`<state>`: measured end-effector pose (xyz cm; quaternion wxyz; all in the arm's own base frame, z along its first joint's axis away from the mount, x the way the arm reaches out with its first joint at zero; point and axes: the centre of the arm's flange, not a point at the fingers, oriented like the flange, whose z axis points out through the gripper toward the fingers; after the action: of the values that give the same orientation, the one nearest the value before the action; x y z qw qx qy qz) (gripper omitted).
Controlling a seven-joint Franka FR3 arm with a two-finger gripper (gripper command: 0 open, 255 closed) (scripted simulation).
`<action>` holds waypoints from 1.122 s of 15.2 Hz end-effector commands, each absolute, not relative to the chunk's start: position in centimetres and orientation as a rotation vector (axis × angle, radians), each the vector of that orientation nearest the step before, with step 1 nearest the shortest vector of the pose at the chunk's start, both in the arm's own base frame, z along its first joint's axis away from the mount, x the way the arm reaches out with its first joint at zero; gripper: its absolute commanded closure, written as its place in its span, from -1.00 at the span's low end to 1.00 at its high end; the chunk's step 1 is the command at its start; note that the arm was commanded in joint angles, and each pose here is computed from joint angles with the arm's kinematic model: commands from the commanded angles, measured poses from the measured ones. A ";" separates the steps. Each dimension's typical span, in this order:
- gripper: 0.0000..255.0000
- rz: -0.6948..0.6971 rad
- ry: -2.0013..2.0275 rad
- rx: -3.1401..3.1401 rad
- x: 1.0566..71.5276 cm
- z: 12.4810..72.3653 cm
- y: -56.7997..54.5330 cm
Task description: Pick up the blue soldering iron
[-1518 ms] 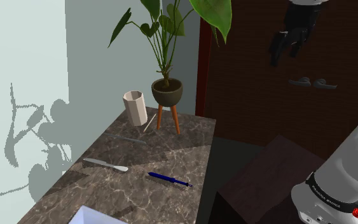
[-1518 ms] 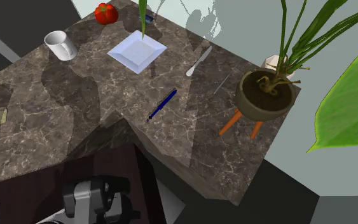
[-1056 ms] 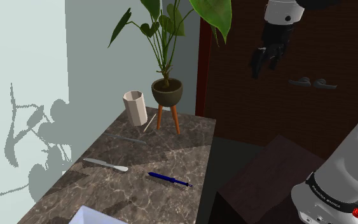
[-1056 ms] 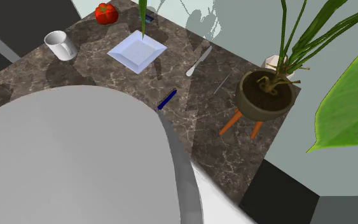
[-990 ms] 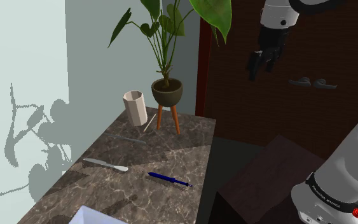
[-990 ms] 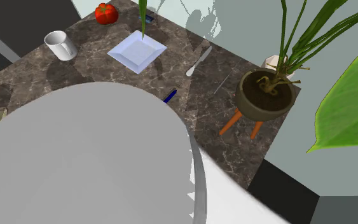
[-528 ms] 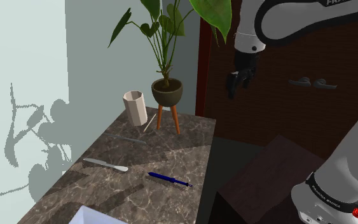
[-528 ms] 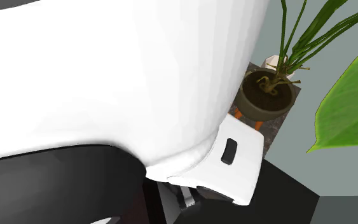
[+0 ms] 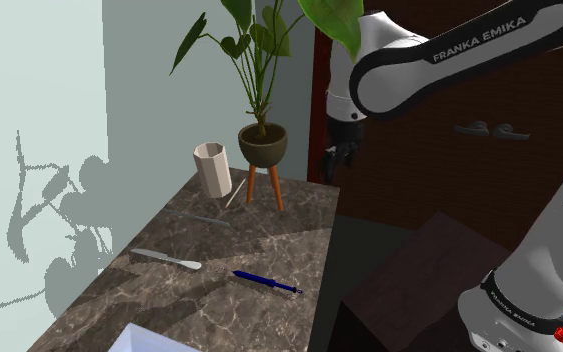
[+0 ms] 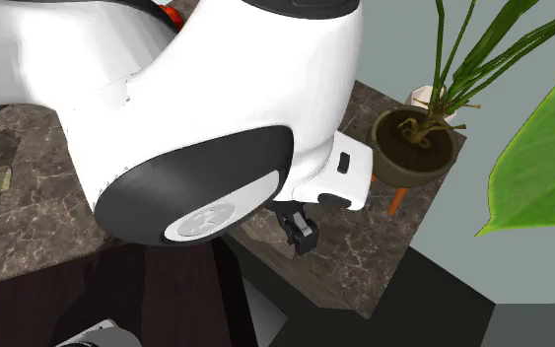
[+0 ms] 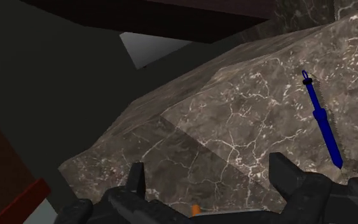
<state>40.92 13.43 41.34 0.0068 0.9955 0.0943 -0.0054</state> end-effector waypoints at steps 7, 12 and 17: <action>-1.00 -0.051 0.502 3.125 43.3 34.8 20.7; -1.00 -0.074 0.632 3.124 44.3 30.6 25.4; -1.00 -0.097 0.763 3.117 44.8 26.5 30.4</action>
<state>44.98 29.32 27.17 -0.0322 0.9723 0.2295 -0.0288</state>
